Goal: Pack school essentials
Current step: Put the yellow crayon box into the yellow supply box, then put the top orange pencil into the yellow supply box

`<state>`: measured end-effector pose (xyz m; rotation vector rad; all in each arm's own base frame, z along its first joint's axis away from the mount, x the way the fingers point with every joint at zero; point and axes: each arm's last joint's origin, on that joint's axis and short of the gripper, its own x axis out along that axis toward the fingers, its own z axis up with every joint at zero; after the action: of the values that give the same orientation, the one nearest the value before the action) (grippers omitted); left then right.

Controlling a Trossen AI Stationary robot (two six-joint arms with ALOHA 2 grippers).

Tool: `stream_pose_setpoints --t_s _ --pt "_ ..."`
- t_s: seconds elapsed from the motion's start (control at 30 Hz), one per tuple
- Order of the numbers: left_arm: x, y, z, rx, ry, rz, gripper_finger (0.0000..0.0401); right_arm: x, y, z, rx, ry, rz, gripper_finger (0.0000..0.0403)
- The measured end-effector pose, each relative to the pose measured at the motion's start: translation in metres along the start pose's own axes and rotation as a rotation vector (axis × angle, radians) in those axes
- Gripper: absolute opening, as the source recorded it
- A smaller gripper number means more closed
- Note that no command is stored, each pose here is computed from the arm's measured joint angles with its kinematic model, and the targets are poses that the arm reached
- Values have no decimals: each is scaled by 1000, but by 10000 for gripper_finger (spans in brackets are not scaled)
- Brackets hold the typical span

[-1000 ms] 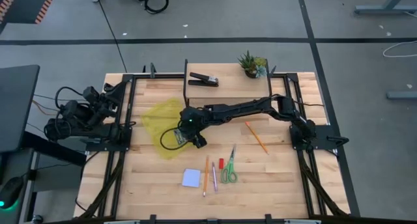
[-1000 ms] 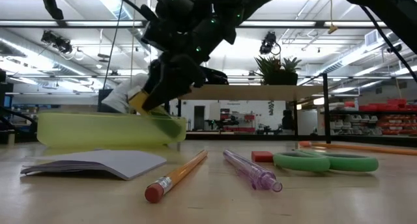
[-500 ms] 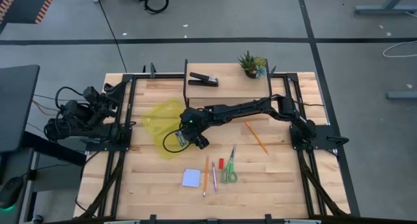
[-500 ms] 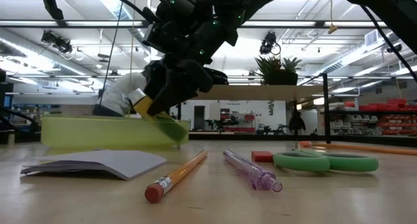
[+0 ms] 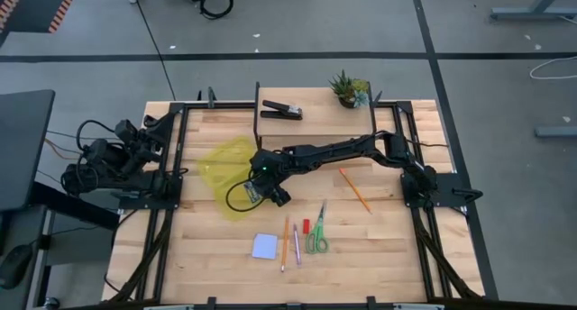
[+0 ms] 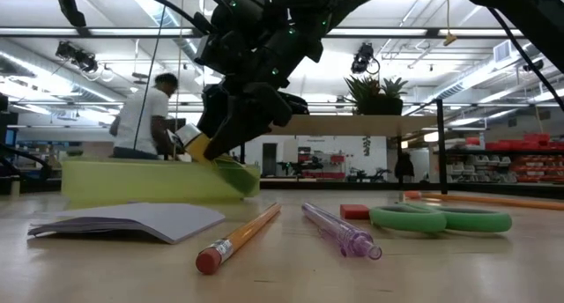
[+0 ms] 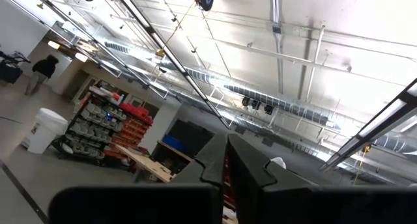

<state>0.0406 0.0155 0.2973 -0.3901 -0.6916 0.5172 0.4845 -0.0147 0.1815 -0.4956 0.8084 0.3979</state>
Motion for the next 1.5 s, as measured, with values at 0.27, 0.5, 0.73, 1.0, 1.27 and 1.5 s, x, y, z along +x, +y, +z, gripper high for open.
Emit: stream_pose_setpoints --t_s 0.27,0.5,0.73,1.0,1.27,1.5 --pt "0 0 -1 -20 8 1 28 0 0 0 84 -1 -1 390" --pt "0 0 -1 -18 11 2 19 0 3 2 78 -3 4 398" --pt "0 0 -1 -18 11 2 27 -1 9 7 20 12 -15 399" --pt "0 0 -3 -8 24 4 23 -26 1 21 167 63 -163 399" --pt "-2 5 -22 51 194 42 21 -68 4 27 480 122 -155 388" --pt "-5 11 -44 1 387 117 27 -92 18 29 732 197 -133 377"
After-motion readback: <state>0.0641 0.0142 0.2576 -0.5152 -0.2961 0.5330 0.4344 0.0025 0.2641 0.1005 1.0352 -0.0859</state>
